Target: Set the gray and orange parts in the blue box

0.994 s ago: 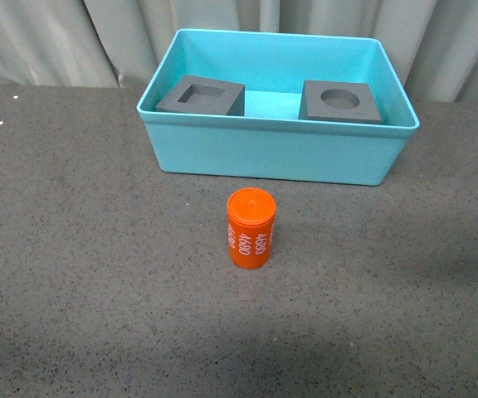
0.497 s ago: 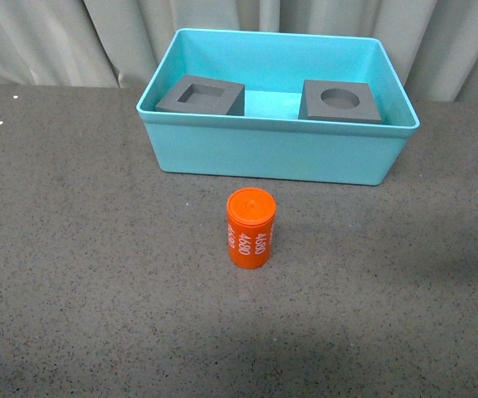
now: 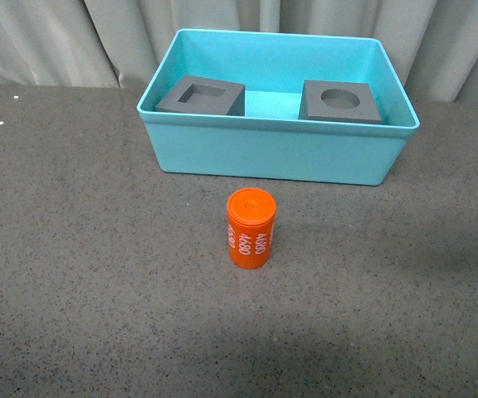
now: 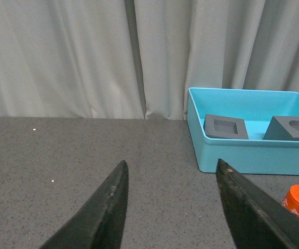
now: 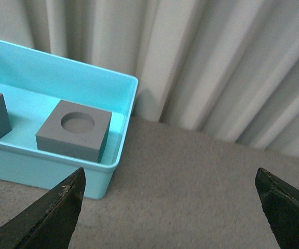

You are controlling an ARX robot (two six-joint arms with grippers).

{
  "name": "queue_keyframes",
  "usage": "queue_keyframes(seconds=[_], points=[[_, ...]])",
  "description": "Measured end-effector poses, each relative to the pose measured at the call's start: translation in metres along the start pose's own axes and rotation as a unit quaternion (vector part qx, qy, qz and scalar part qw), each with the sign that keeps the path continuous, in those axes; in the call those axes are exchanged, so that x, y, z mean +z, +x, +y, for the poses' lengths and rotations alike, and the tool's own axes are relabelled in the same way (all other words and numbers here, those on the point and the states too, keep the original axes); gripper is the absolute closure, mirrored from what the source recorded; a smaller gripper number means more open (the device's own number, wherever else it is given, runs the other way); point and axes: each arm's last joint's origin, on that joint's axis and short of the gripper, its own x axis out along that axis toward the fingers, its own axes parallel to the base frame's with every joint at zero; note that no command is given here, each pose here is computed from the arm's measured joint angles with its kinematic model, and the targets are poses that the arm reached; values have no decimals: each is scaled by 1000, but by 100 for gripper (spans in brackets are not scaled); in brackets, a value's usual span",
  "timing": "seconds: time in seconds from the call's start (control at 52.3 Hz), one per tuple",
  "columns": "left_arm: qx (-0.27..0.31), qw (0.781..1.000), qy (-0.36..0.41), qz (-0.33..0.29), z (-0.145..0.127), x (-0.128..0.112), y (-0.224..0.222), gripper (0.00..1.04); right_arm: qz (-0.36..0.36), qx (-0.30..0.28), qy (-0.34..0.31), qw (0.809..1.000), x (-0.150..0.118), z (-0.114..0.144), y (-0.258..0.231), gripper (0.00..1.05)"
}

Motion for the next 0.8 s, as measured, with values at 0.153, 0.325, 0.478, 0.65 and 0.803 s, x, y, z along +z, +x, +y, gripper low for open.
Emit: queue_keyframes(seconds=[0.153, 0.325, 0.478, 0.65, 0.803], points=[[0, 1000, 0, 0, 0, 0, 0, 25, 46, 86, -46, 994, -1, 18, 17, 10], [0, 1000, 0, 0, 0, 0, 0, 7, 149, 228, -33, 962, 7, 53, 50, 10], [0, 1000, 0, 0, 0, 0, 0, 7, 202, 298, -36, 932, 17, 75, 63, 10], [0, 1000, 0, 0, 0, 0, 0, 7, 264, 350, -53, 897, 21, 102, 74, 10], [0, 1000, 0, 0, 0, 0, 0, 7, 301, 364, -72, 878, 12, 127, 87, 10]])
